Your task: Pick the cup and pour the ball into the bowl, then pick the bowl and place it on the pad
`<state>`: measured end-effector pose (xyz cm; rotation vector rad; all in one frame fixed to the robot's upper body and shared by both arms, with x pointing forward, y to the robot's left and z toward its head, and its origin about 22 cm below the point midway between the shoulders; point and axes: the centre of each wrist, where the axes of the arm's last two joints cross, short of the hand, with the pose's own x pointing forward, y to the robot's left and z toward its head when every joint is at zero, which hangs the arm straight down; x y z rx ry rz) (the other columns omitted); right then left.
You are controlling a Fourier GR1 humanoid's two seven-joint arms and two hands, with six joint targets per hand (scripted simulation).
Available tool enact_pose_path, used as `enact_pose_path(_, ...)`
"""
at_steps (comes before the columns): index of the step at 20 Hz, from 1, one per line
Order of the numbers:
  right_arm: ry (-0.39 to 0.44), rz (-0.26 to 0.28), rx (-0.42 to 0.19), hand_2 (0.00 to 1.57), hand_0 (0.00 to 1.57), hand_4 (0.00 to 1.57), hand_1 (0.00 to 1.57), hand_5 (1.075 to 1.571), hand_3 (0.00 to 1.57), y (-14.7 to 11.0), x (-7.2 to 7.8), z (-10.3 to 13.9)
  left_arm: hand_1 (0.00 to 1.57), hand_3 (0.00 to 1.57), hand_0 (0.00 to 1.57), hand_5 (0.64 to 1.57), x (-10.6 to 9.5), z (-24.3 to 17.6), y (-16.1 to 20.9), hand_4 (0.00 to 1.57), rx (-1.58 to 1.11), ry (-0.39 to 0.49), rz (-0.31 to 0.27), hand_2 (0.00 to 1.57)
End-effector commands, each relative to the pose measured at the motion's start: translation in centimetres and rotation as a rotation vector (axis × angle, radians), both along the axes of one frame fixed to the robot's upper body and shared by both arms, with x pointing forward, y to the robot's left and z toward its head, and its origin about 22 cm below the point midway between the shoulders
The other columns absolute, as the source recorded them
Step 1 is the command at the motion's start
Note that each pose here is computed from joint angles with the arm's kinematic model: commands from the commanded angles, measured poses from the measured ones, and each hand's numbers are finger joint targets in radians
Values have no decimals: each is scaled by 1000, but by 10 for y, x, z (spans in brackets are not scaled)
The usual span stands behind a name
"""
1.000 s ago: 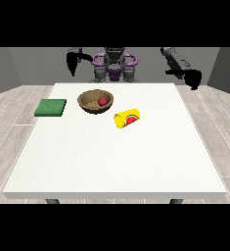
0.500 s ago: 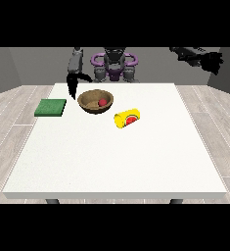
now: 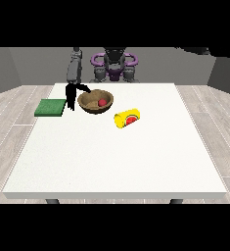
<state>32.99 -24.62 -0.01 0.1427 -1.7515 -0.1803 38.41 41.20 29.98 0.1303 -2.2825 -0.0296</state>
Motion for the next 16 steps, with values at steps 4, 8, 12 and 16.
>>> enact_pose_path(4,46,-49,67,0,0,401,0,1571,0,-15,25,-7,0,0,0,1539,-12,37,2,0,4,-17,-17,0)
enact_pose_path(8,50,-45,71,0,0,376,0,1571,0,8,27,-26,0,0,0,1528,-19,58,-3,0,17,-60,-26,0)
enact_pose_path(12,67,-95,58,0,0,307,0,1567,0,-14,12,-49,0,0,0,1529,-15,43,-11,0,15,-41,-74,0)
enact_pose_path(16,65,-39,42,0,0,306,0,1568,0,9,22,-41,0,0,0,1532,-17,62,-17,0,-1,-74,-39,0)
